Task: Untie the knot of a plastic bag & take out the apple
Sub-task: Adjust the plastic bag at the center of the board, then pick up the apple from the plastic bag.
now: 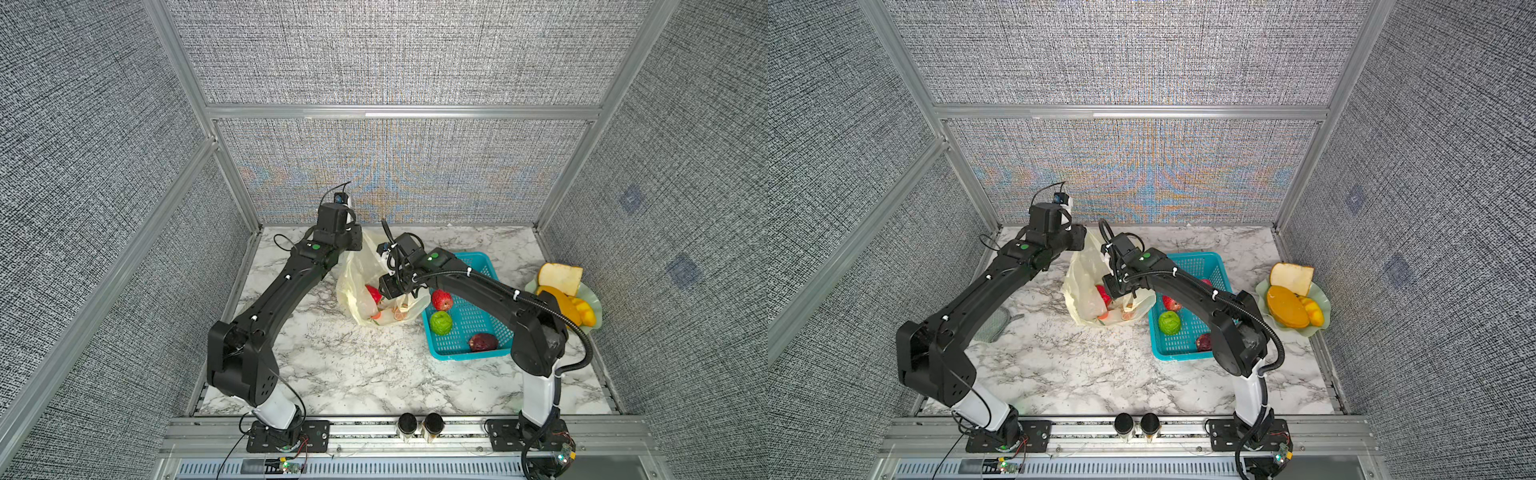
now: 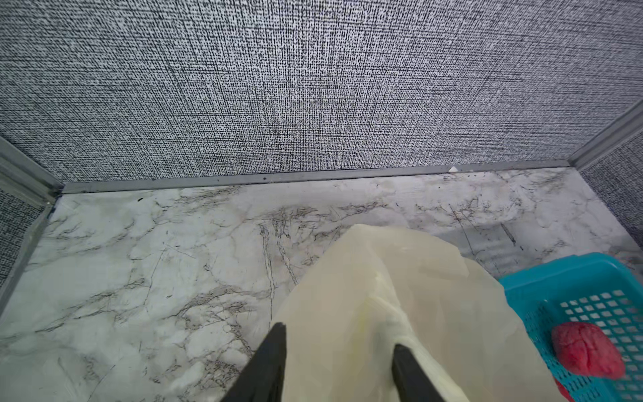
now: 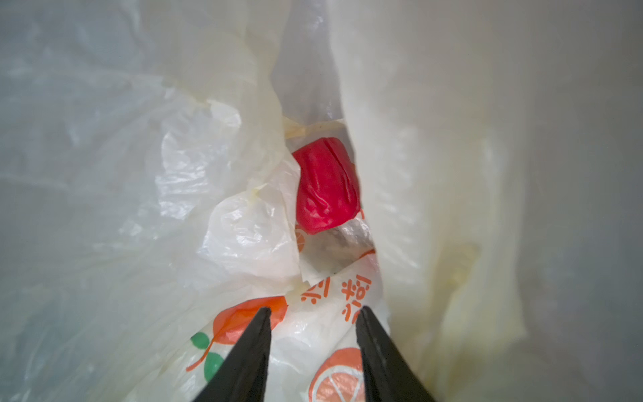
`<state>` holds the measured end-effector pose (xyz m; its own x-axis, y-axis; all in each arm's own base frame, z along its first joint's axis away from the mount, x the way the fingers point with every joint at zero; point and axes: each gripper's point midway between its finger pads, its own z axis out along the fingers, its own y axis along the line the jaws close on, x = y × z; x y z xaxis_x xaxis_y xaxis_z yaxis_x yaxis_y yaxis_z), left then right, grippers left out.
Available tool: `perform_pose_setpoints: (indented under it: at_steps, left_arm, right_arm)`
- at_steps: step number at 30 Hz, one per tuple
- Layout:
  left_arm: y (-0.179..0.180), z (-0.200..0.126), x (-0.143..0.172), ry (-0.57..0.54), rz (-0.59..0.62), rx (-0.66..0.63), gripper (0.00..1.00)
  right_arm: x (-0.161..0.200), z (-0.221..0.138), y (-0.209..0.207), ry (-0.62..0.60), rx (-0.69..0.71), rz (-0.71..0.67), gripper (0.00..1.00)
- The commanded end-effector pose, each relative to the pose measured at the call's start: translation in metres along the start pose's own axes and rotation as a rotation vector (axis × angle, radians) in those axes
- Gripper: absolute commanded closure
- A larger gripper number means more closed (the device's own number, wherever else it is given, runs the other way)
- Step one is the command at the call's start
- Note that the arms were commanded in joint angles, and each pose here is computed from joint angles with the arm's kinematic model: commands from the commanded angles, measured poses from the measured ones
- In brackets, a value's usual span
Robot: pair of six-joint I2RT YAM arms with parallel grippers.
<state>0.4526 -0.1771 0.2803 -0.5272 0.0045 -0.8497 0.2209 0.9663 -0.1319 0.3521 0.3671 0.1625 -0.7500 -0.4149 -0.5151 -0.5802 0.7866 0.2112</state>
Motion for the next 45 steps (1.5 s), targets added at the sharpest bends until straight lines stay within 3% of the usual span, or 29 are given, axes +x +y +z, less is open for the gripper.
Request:
perform_pose_setpoints:
  at_steps: [1,6,12,18,22,27,29,33,35,40,45]
  left_arm:
    - [0.003,-0.022,0.007,0.024,0.016,0.003,0.49]
    - [0.01,-0.064,0.007,-0.006,-0.021,-0.016,0.45]
    - [0.021,-0.093,0.048,0.079,-0.111,-0.039,0.45]
    - [0.007,-0.093,0.102,0.137,-0.277,0.086,0.44]
    - [-0.005,-0.086,0.121,0.15,-0.366,0.16,0.42]
    - [-0.001,-0.074,0.163,0.253,-0.377,0.11,0.41]
    - [0.006,-0.071,0.187,0.315,-0.362,0.07,0.45]
    - [0.015,-0.069,0.233,0.439,-0.345,0.025,0.63]
    - [0.016,-0.067,0.246,0.464,-0.35,0.024,0.65]
    - [0.02,-0.063,0.256,0.486,-0.348,0.002,0.66]
    - [0.027,-0.064,0.262,0.547,-0.337,-0.056,0.74]
  right_arm:
    - [-0.004,-0.001,-0.003,-0.004,0.021,-0.01,0.57]
    - [-0.015,-0.002,-0.003,-0.028,0.033,-0.011,0.57]
    - [-0.022,-0.007,-0.011,-0.03,0.079,-0.042,0.57]
    - [-0.016,-0.014,-0.023,-0.024,0.119,-0.051,0.56]
    - [-0.007,-0.009,-0.026,0.0,0.12,-0.054,0.57]
    - [0.007,0.0,-0.006,0.035,0.043,-0.082,0.56]
    - [0.007,-0.003,0.008,0.006,-0.001,-0.114,0.56]
    - [0.008,-0.005,0.035,-0.016,-0.104,-0.143,0.56]
    - [0.009,0.003,0.036,0.009,-0.108,-0.135,0.57]
    - [0.01,0.027,0.041,0.074,-0.125,-0.137,0.56]
    - [0.002,0.054,0.025,0.091,-0.051,-0.116,0.54]
